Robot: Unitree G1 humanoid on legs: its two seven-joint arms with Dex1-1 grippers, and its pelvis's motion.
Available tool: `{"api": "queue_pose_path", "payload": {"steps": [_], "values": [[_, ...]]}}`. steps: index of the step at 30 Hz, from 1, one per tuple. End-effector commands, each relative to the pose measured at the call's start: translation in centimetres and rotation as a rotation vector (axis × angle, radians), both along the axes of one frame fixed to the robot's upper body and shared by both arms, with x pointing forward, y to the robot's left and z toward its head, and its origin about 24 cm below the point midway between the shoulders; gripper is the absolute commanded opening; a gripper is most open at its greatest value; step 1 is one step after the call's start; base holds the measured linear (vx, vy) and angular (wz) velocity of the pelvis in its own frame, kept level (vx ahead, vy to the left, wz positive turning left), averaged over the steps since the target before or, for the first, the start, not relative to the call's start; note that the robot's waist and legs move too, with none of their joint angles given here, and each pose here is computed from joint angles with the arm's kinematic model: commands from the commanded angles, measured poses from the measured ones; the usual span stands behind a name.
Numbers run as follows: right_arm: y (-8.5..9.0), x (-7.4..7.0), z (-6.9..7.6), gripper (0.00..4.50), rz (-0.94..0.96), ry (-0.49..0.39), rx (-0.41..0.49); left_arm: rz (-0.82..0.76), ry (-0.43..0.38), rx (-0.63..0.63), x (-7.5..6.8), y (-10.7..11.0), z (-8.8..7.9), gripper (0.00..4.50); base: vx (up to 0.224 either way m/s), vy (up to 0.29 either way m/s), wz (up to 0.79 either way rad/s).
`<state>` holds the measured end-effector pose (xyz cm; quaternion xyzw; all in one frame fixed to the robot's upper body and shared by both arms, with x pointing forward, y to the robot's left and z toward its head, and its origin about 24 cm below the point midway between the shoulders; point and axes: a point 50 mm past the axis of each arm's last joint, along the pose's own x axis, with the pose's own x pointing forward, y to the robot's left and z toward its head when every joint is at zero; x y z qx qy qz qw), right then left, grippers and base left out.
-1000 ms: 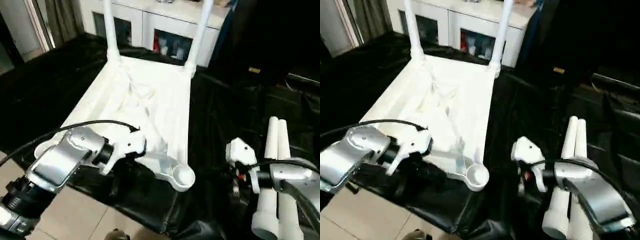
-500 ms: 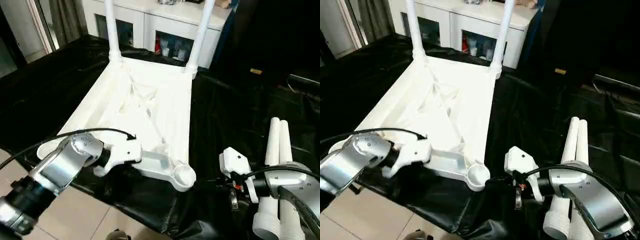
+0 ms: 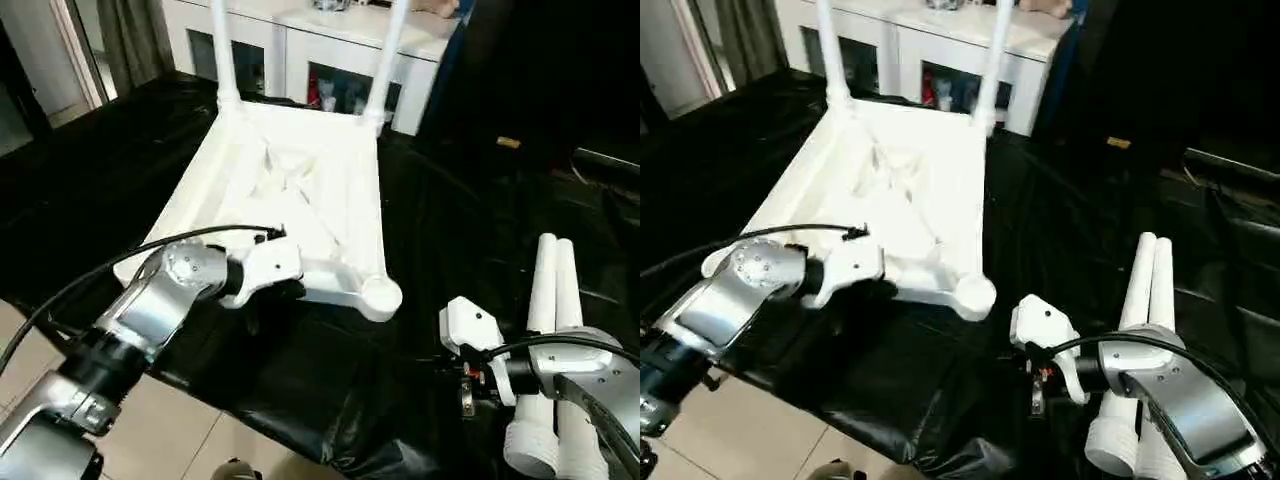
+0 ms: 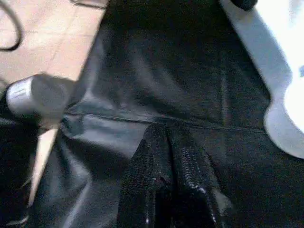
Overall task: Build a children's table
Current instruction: Rotate table base, then pick table leg
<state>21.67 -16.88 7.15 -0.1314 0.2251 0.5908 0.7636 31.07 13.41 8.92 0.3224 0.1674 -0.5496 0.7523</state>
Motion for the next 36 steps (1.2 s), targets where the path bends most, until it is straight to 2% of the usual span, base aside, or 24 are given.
{"api": "queue_pose_path", "payload": {"steps": [1,3,4,5,6,7,8,9,11,12,13,14,17,18,20,24,29,32,34,36], "values": [[-0.6,0.7,0.8,0.02,-0.091,-0.080,0.003,-0.025,0.007,-0.097,-0.7,-0.3,1.5,0.00,0.000,0.000,0.00],[-1.3,2.0,1.8,0.02,-0.295,-0.148,0.049,-0.033,0.056,-0.231,-2.2,-0.5,2.4,0.00,0.000,0.000,0.00],[-1.4,2.1,1.9,0.02,-0.328,-0.156,0.054,-0.029,0.060,-0.249,-2.3,-0.5,2.5,0.00,0.000,0.000,0.00],[-2.2,3.4,2.6,0.02,-0.545,-0.205,0.090,0.032,0.050,-0.339,-2.6,-0.4,2.8,0.00,0.000,0.000,0.00],[-2.2,3.4,2.6,0.02,-0.545,-0.205,0.090,0.032,0.050,-0.339,-2.6,-0.4,2.8,0.00,0.000,0.000,0.00],[-2.9,4.2,2.9,0.02,-0.750,-0.229,0.129,0.111,0.022,-0.399,-2.5,-0.2,2.8,0.00,0.000,0.000,0.00],[-3.4,4.5,3.0,0.02,-0.903,-0.228,0.140,0.242,-0.039,-0.459,-1.9,0.1,2.8,0.00,0.000,0.000,0.00],[-3.7,4.4,2.9,0.02,-0.972,-0.224,0.138,0.324,-0.076,-0.491,-1.6,0.3,2.7,0.00,0.000,0.000,0.00],[-3.9,3.8,2.6,0.02,-1.039,-0.225,0.065,0.509,-0.112,-0.565,-1.3,0.9,2.3,0.00,0.000,0.000,0.00],[-3.8,3.1,2.4,0.02,-1.065,-0.206,0.022,0.599,-0.137,-0.565,-1.5,1.4,1.9,0.00,0.000,0.000,0.00],[-3.8,3.0,2.4,0.02,-1.067,-0.204,0.019,0.606,-0.139,-0.564,-1.6,1.5,1.9,0.00,0.000,0.000,0.00],[-3.9,2.6,2.4,0.18,-1.137,-0.184,0.009,0.627,-0.129,-0.541,-2.2,1.6,1.5,0.00,0.000,0.000,0.00],[-4.2,1.9,2.6,0.38,-1.240,-0.153,-0.038,0.509,-0.093,-0.473,-4.0,0.9,0.8,0.00,0.000,0.000,0.00],[-4.3,1.4,2.6,0.59,-1.279,-0.122,-0.069,0.418,-0.063,-0.440,-5.0,0.3,0.5,0.00,0.000,0.000,0.00],[-4.4,0.9,2.7,0.69,-1.319,-0.079,-0.087,0.340,-0.038,-0.422,-5.8,-0.4,0.3,0.00,0.000,0.000,0.00],[-4.8,0.0,2.6,0.96,-1.329,-0.011,-0.176,0.244,-0.027,-0.452,-6.3,-1.7,1.0,0.00,0.000,0.000,0.00],[-5.6,-0.7,2.8,1.48,-1.366,0.040,-0.251,0.168,-0.010,-0.409,-6.8,-1.6,1.4,0.00,0.000,0.000,0.00],[-6.1,-1.0,2.8,1.60,-1.401,0.064,-0.288,0.131,0.003,-0.420,-7.0,-1.7,1.7,0.00,0.000,0.000,0.00],[-6.4,-1.0,2.9,1.68,-1.416,0.070,-0.286,0.115,0.011,-0.429,-7.0,-1.9,1.9,0.00,0.000,0.000,0.00],[-6.8,-0.9,3.0,1.96,-1.456,0.082,-0.275,0.087,0.037,-0.431,-7.3,-2.1,2.1,0.00,0.000,0.000,0.00]]}}
